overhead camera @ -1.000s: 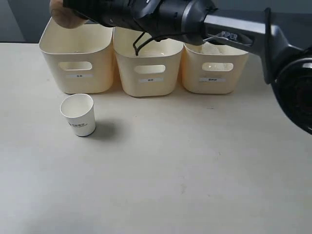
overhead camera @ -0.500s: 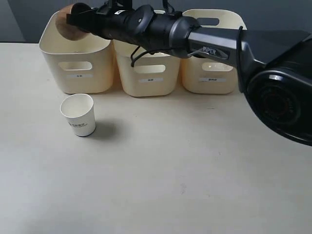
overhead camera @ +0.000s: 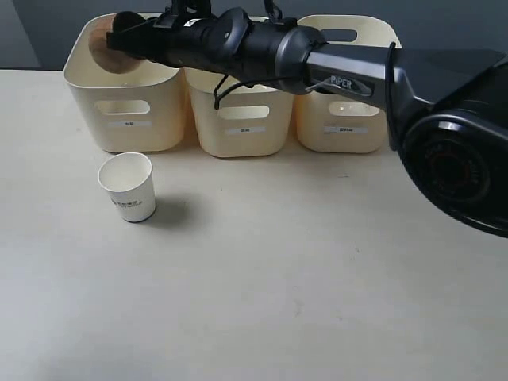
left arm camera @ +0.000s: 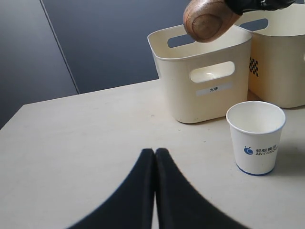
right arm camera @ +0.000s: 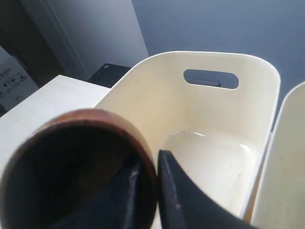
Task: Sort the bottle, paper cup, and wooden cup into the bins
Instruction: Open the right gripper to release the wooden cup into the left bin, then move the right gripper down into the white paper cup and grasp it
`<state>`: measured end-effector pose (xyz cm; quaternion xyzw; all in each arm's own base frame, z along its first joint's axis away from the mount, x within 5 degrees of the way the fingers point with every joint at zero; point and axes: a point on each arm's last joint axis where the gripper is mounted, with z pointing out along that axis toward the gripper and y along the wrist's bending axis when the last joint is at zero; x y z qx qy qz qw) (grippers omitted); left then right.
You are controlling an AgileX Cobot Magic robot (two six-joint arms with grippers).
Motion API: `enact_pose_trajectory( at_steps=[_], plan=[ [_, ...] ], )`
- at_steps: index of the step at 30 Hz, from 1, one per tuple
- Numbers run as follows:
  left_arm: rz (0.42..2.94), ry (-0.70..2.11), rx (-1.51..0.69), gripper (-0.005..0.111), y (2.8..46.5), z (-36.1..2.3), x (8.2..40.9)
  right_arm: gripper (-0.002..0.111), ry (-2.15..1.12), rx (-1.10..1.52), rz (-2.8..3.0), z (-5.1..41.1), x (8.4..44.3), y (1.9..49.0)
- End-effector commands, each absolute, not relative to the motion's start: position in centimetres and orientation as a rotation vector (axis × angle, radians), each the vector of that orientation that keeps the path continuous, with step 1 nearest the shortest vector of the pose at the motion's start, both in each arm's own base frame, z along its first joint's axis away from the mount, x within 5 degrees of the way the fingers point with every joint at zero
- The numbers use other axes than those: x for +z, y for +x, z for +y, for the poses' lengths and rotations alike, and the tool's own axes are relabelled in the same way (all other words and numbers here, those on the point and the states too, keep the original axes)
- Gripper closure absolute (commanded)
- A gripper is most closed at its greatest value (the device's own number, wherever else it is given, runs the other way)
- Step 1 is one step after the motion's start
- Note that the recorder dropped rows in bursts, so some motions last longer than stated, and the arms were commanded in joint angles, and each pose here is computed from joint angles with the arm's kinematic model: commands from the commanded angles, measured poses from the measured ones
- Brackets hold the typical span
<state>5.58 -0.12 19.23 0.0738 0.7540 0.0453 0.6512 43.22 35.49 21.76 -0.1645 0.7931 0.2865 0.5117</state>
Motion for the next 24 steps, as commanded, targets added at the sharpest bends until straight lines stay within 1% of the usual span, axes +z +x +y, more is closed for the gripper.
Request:
enact_pose_trajectory(
  at_steps=[1, 2, 3, 4, 5, 7, 11, 14, 17, 24],
  plan=[
    [1.708, 0.165, 0.095, 0.107, 5.6, -0.1, 19.2, 0.063, -0.401, 0.688, 1.891, 35.5, 22.4, 43.2],
    [1.708, 0.165, 0.095, 0.107, 5.6, -0.1, 19.2, 0.049, -0.4, 0.689, 1.892, 35.5, 22.4, 43.2],
    [1.708, 0.165, 0.095, 0.107, 5.6, -0.1, 19.2, 0.041, -0.4, 0.689, 1.892, 35.5, 22.4, 43.2],
    [1.708, 0.165, 0.095, 0.107, 5.6, -0.1, 19.2, 0.037, -0.4, 0.689, 1.892, 35.5, 22.4, 43.2],
    [1.708, 0.165, 0.095, 0.107, 5.6, -0.1, 19.2, 0.037, -0.405, 0.693, 1.897, 35.5, 22.3, 43.2],
    [1.708, 0.165, 0.095, 0.107, 5.6, -0.1, 19.2, 0.042, -0.41, 0.696, 1.902, 35.6, 22.3, 43.1],
    [1.708, 0.165, 0.095, 0.107, 5.6, -0.1, 19.2, 0.058, -0.414, 0.708, 1.915, 35.6, 22.2, 43.0],
    [1.708, 0.165, 0.095, 0.107, 5.6, -0.1, 19.2, 0.064, -0.438, 0.726, 1.931, 35.7, 22.5, 42.7],
    [1.708, 0.165, 0.095, 0.107, 5.6, -0.1, 19.2, 0.065, -0.485, 0.765, 1.954, 35.8, 23.5, 42.1],
    [1.708, 0.165, 0.095, 0.107, 5.6, -0.1, 19.2, 0.065, -0.62, 0.865, 1.976, 35.4, 27.8, 39.7]
  ],
)
